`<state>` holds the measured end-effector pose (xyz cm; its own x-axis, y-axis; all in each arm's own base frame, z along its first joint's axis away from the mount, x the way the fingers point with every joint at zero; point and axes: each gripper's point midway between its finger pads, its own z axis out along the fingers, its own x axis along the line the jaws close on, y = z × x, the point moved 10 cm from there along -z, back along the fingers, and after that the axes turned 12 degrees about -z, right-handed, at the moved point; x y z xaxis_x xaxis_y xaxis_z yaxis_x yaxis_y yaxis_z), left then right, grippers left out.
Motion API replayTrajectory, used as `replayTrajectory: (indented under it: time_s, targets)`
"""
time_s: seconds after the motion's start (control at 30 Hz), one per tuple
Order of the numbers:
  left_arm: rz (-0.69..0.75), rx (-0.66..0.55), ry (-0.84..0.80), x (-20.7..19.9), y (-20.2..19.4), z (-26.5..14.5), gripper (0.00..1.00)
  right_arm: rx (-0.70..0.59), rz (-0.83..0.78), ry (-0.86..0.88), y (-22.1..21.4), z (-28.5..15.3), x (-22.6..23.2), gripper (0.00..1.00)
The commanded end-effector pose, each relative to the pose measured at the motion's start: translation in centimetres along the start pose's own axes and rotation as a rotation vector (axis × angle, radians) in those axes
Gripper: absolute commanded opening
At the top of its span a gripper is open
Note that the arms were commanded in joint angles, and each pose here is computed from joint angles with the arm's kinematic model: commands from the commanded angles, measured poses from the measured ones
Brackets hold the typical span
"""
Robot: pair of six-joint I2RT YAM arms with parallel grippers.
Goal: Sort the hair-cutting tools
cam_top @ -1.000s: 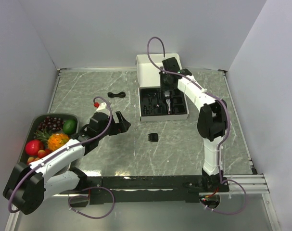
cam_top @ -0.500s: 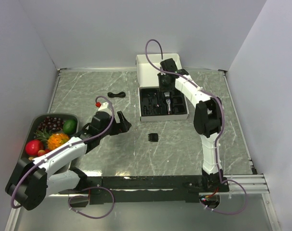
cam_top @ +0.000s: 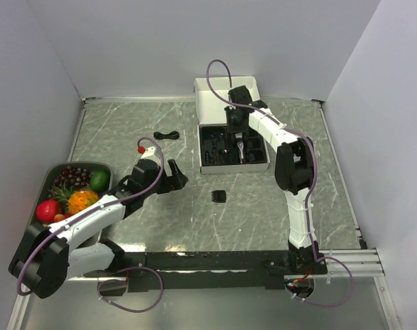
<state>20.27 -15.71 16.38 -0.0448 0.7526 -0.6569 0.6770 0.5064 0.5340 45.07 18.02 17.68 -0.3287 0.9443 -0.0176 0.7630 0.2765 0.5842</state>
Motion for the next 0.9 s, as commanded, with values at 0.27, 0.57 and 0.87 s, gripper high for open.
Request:
replayTrajectory:
  time_s: [0.27, 0.57, 0.87]
  targets:
    - [-0.015, -0.037, -0.068, -1.9, 1.1, 0.0, 0.99, 0.006, 0.013, 0.029, 0.7, 1.1, -0.1, 0.21]
    - [-0.016, -0.032, -0.072, -1.8, 1.0, 0.0, 0.99, -0.030, 0.021, 0.020, 1.2, 0.0, 0.1, 0.58]
    - [-0.014, -0.034, -0.073, -1.8, 0.9, 0.1, 0.99, -0.101, 0.000, -0.021, 2.0, -3.3, 0.7, 0.60]
